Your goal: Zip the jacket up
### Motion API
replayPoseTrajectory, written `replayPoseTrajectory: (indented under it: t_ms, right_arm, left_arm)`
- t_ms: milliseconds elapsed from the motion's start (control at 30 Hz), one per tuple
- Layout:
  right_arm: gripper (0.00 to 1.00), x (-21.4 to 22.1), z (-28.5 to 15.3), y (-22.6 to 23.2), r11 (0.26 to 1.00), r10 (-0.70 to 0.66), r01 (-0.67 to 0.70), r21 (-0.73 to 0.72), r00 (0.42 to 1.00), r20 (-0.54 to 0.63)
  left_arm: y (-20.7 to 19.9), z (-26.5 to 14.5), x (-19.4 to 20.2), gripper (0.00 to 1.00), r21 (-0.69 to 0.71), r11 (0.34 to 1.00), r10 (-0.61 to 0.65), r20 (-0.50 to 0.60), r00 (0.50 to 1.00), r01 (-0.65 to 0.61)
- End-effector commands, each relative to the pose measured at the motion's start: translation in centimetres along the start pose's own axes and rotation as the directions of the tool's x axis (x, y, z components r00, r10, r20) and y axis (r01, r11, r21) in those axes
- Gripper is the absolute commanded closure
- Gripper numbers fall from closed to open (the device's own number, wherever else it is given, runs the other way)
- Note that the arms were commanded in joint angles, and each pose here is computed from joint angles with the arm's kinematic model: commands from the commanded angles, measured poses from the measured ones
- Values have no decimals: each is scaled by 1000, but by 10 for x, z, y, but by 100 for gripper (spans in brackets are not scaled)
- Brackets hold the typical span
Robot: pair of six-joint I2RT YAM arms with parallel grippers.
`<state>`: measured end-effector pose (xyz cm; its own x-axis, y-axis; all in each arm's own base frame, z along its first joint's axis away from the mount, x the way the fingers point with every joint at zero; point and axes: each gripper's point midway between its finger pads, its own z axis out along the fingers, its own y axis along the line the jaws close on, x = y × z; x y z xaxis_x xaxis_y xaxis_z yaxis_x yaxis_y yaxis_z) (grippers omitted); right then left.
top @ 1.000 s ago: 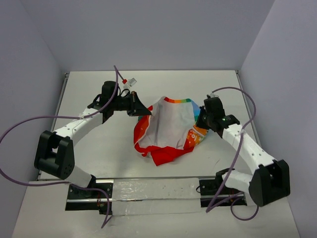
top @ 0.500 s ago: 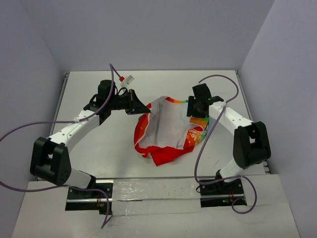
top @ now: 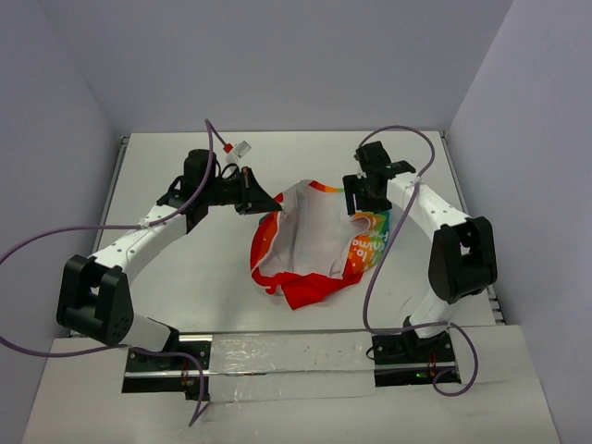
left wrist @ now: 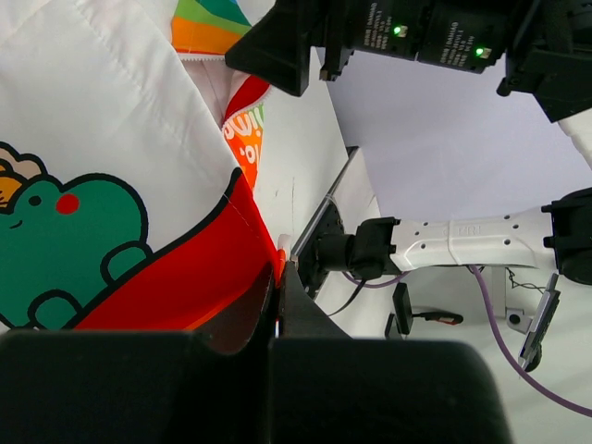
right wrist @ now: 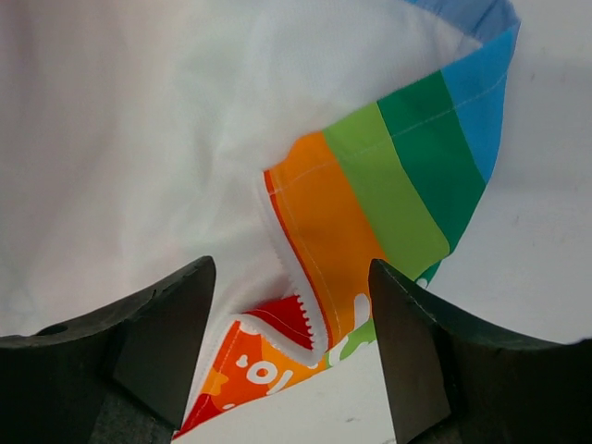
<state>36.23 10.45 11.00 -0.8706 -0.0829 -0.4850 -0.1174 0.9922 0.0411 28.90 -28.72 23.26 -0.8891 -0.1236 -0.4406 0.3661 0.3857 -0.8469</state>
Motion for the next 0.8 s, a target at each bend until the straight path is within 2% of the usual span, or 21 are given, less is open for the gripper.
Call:
replayPoseTrajectory:
  t_ms: [0, 267, 333, 400, 433, 467, 500, 633, 700, 767]
  right_arm:
    - [24, 7, -5, -10, 999, -15, 17, 37, 999, -45]
    - [23, 37, -1, -17, 998, 11, -6, 67, 997, -82]
    - [33, 45, 1, -19, 997, 28, -21, 80, 996, -89]
    - [65, 44, -1, -26, 990, 59, -50, 128, 996, -66]
    - [77, 41, -4, -31, 985, 76, -68, 159, 996, -42]
    - [94, 34, -13, -38, 976, 96, -95, 196, 995, 4]
    - [98, 24, -25, -44, 965, 118, -129, 227, 991, 65]
    - [100, -11, -78, -61, 932, 178, -253, 260, 944, 279]
    - [100, -43, -149, -72, 910, 230, -363, 199, 843, 485]
    - [100, -57, -197, -82, 892, 252, -423, 161, 760, 599]
  left_arm:
    - [-10, 0, -7, 100, 24, 999, 33, 18, 999, -34]
    - [-9, 5, -5, 100, 26, 999, 22, 10, 1000, -22]
    - [-9, 6, -5, 100, 27, 999, 20, 9, 1000, -20]
    - [-12, 7, -7, 100, 29, 999, 24, 13, 1000, -24]
    - [-13, 7, -8, 100, 29, 999, 27, 16, 1000, -27]
    - [-15, 6, -10, 100, 28, 999, 35, 20, 999, -36]
    - [-16, 6, -11, 100, 25, 999, 40, 20, 999, -41]
    - [-19, 2, -17, 100, 6, 998, 61, 33, 998, -61]
    - [-26, -6, -34, 100, -14, 997, 82, 67, 994, -81]
    - [-30, -18, -55, 100, -33, 995, 93, 130, 987, -90]
